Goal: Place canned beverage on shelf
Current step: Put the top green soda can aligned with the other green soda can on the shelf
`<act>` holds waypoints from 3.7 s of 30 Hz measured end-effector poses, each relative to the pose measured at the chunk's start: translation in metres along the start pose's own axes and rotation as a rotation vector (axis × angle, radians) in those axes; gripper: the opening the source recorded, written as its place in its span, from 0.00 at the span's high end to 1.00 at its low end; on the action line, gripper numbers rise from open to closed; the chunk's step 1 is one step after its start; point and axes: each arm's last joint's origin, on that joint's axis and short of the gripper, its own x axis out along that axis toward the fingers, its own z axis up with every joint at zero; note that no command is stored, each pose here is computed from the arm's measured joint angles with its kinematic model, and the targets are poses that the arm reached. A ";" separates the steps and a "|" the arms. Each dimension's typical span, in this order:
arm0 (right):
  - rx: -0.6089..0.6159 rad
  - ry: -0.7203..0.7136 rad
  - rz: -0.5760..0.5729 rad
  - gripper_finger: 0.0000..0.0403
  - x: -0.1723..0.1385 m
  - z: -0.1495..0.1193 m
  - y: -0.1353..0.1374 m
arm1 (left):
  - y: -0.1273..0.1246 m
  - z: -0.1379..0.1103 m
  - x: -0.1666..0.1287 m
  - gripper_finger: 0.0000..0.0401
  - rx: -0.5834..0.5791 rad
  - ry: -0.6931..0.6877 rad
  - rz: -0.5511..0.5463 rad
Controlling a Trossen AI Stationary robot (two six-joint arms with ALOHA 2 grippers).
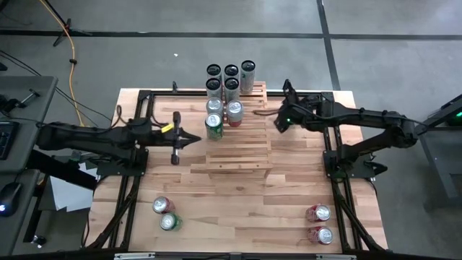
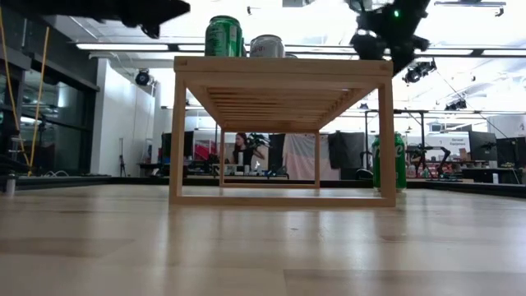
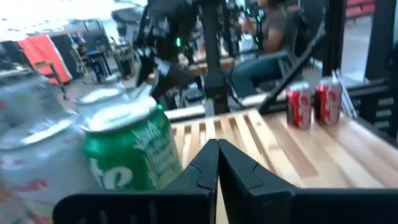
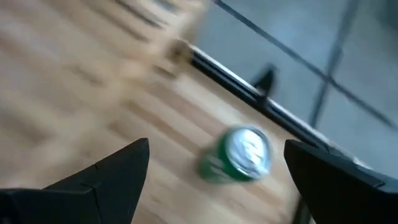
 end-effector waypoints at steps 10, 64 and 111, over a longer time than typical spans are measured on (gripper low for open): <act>0.266 0.102 -0.155 0.11 0.054 -0.014 -0.030 | -0.002 0.008 -0.010 1.00 -0.041 -0.047 0.005; 0.495 -0.028 -0.166 0.24 0.134 -0.099 -0.024 | 0.000 0.004 -0.011 1.00 -0.012 0.010 0.073; 0.293 0.085 0.198 0.21 0.108 -0.100 -0.025 | 0.000 0.003 -0.011 1.00 -0.016 0.011 0.074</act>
